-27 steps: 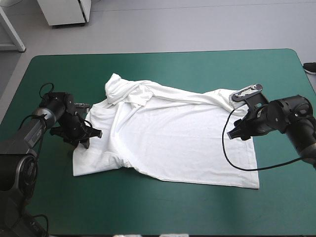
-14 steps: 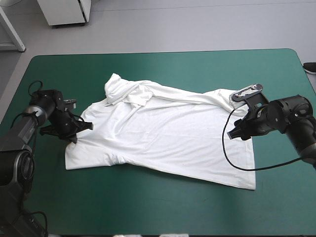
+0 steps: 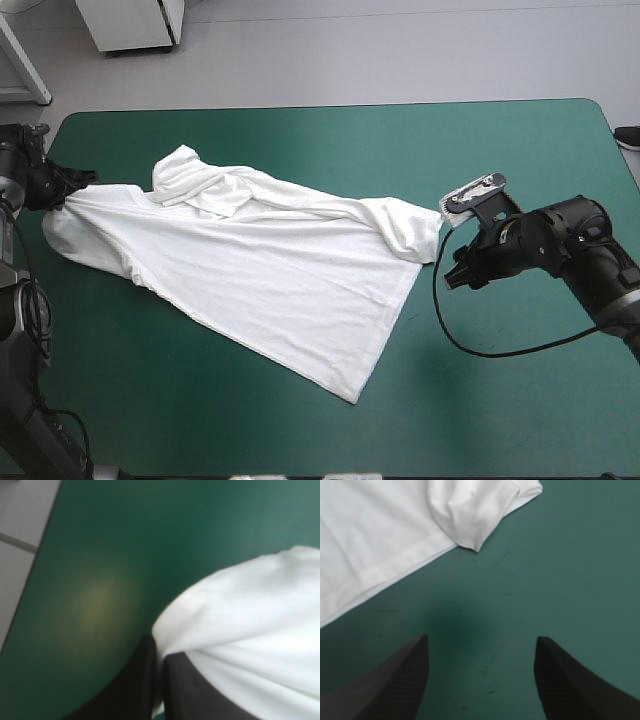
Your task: Fold the cloth
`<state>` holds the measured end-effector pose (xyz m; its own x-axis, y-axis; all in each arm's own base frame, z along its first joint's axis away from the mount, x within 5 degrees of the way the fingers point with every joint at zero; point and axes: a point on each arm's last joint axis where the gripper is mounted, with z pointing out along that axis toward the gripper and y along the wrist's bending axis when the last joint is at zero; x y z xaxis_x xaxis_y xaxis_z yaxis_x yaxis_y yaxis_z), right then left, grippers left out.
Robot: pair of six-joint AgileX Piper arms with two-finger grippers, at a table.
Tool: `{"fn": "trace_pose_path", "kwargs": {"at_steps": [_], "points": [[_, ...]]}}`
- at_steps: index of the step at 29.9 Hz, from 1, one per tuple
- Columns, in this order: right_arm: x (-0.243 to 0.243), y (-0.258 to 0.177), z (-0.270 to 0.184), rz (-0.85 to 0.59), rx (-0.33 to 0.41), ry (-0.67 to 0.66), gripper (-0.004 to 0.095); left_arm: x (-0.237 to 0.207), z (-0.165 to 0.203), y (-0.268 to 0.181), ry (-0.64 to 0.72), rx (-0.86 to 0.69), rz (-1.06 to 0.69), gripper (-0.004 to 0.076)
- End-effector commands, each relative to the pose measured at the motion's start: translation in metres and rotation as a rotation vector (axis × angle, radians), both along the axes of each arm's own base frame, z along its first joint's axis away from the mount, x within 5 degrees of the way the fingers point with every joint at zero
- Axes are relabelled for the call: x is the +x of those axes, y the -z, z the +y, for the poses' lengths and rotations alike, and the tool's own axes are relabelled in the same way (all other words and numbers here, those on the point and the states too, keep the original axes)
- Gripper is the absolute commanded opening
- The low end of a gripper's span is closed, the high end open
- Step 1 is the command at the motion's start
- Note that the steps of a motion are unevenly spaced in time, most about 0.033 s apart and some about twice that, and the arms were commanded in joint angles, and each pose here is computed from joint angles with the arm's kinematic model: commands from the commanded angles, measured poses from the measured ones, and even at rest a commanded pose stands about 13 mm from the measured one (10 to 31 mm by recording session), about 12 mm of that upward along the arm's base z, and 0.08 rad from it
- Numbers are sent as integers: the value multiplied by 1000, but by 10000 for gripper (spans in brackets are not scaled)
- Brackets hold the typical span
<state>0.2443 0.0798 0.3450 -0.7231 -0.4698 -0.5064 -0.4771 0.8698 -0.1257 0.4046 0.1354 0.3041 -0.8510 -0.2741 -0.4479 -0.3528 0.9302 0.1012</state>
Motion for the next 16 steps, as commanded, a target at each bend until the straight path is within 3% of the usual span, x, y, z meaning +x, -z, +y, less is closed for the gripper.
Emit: {"fn": "trace_pose_path", "kwargs": {"at_steps": [1,7,13,16], "points": [[-6,-18,7,-98,16,-38,577,11,13,-32,-26,48,-138,-9],[-12,-17,20,-110,-72,-88,577,36,22,-11,-24,49,-137,-9],[-15,-17,24,-104,-68,-89,577,42,24,4,-21,42,-111,-8],[-15,-17,24,-101,-68,-89,577,39,23,-8,-18,55,-126,44]]}}
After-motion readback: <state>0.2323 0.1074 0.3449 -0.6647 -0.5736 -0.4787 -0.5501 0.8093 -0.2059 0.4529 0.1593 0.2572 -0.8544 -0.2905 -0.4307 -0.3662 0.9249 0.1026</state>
